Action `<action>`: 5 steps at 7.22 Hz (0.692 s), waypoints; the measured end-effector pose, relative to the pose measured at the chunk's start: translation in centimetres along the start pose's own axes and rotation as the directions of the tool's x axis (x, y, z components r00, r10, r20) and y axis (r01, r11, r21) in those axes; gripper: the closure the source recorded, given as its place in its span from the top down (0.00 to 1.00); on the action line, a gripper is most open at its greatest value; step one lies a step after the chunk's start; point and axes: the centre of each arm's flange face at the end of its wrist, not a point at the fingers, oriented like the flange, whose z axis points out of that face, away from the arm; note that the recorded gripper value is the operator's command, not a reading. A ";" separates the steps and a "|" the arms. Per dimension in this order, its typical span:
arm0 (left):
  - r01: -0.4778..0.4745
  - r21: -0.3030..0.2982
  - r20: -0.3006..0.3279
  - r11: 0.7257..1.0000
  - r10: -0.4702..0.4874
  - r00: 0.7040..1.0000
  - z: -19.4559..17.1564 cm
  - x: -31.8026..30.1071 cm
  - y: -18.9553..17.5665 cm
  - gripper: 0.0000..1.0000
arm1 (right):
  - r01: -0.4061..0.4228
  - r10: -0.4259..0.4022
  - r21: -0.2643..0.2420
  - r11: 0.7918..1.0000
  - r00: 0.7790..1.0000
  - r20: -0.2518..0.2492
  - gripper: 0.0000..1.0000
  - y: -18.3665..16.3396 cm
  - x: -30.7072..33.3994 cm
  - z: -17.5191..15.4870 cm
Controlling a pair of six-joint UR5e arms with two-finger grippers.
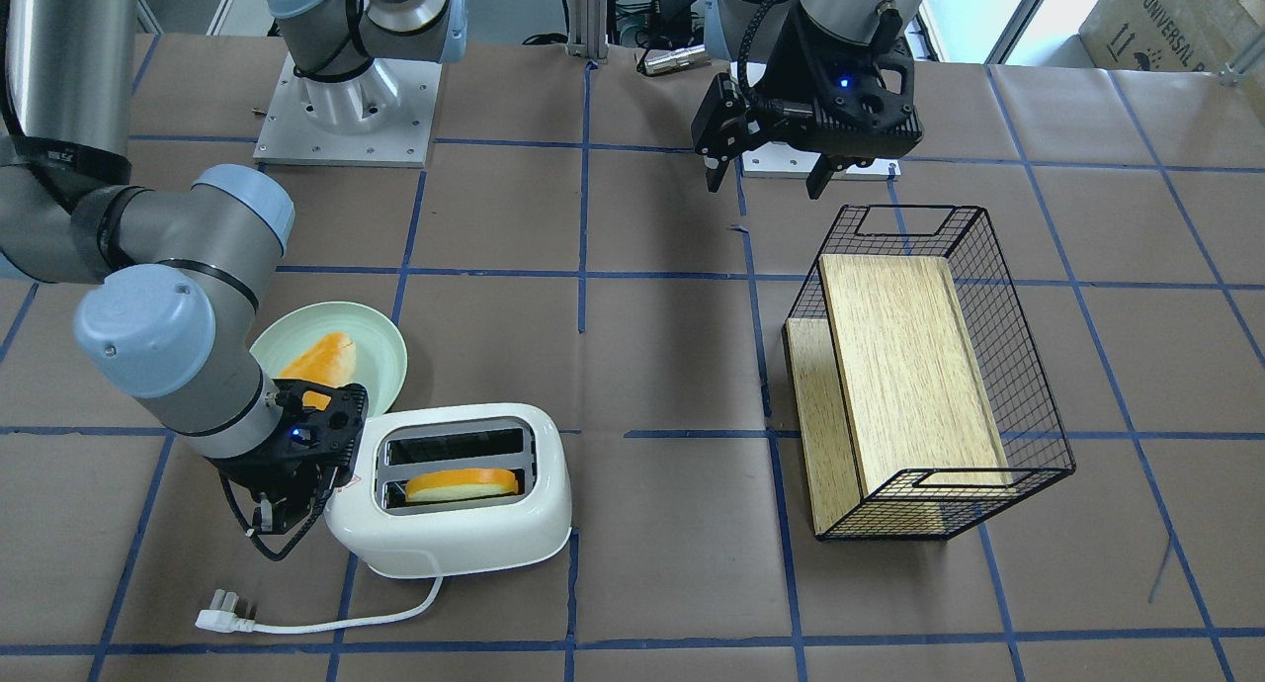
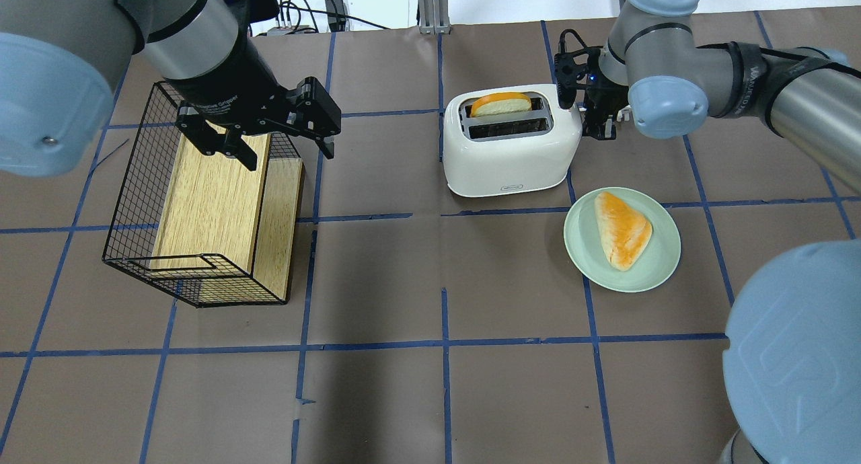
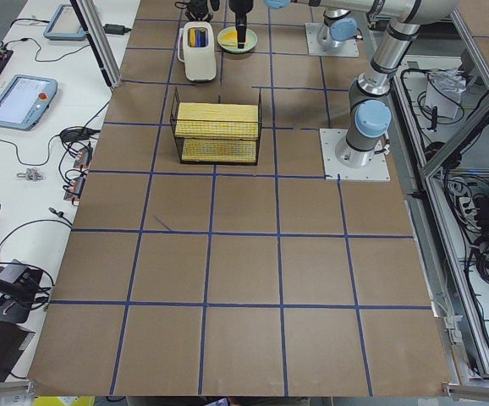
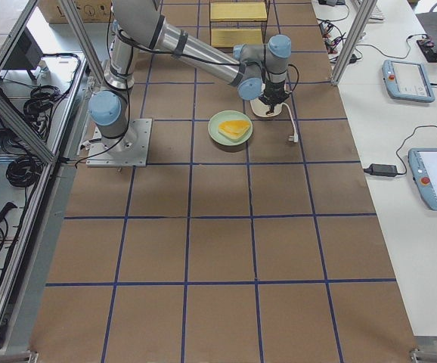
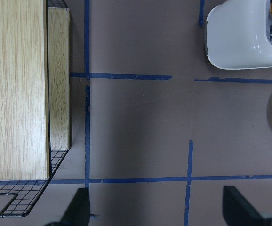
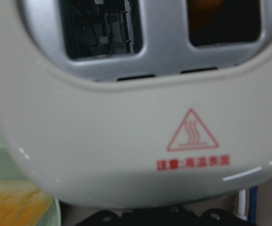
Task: Press toaster with right arm
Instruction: 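Lift the right gripper off the lever and move it back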
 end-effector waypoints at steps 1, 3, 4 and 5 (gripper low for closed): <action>0.000 0.000 0.000 1.000 0.000 1.000 0.0 0.0 0.0 1.00 | -0.021 0.021 -0.004 1.000 1.000 -0.019 1.00 -0.1 0.3 -1.4; 0.000 0.000 0.000 1.000 0.000 1.000 0.0 0.0 0.0 1.00 | -0.130 0.130 -0.002 0.991 0.991 -0.033 1.00 -0.4 -0.7 -6.1; 0.000 0.001 0.000 1.000 0.000 1.000 0.0 0.0 0.0 1.00 | -0.221 0.221 -0.001 0.975 0.975 -0.024 1.00 -0.7 -2.0 -8.9; 0.000 0.001 0.000 1.000 0.000 1.000 0.0 0.0 0.0 1.00 | -0.362 0.362 0.002 0.932 0.932 -0.022 1.00 -0.9 -3.8 -11.8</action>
